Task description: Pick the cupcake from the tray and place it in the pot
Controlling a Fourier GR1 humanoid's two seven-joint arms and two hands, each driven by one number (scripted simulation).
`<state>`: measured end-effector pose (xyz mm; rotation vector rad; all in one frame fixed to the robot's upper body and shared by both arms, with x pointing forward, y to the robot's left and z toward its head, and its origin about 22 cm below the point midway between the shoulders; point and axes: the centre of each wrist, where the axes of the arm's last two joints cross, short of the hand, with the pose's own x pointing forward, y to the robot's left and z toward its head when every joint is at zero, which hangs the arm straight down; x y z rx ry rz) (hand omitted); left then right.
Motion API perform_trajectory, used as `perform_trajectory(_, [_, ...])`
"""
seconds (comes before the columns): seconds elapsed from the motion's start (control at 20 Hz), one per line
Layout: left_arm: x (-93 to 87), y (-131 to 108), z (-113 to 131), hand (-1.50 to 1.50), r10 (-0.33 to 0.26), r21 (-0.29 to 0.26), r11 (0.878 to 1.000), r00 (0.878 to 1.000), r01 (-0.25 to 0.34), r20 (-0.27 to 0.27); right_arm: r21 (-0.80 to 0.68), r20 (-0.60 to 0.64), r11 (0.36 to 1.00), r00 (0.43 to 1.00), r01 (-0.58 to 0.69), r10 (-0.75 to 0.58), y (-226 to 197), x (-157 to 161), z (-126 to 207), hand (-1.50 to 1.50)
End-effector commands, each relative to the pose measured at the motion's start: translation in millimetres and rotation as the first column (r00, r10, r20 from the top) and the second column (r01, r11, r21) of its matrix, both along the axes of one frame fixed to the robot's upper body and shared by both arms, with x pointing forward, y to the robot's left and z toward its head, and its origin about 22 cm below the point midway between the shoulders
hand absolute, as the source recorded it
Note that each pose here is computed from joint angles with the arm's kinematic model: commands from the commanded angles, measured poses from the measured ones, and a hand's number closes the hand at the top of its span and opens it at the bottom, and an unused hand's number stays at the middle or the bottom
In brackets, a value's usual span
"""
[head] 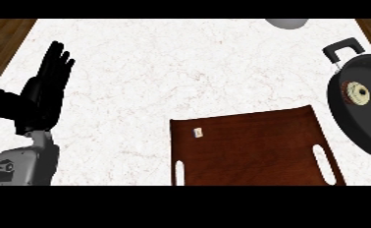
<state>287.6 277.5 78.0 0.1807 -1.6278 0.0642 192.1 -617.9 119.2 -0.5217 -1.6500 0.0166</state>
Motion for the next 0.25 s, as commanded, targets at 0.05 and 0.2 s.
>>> perform_trajectory(0.05, [0.5, -2, 13, 0.0, -0.022, -0.002, 1.0, 1.0, 0.022, -0.004, 0.012, 0.072, 0.993, 0.991, -0.117, 0.116, -4, -12, -5, -1.5])
perform_trajectory(0.2, [-4.9, -7, 4, 0.0, -0.021, -0.006, 1.0, 1.0, 0.021, -0.01, 0.025, 0.062, 0.993, 0.991, -0.119, 0.117, -9, -13, 12, -1.5])
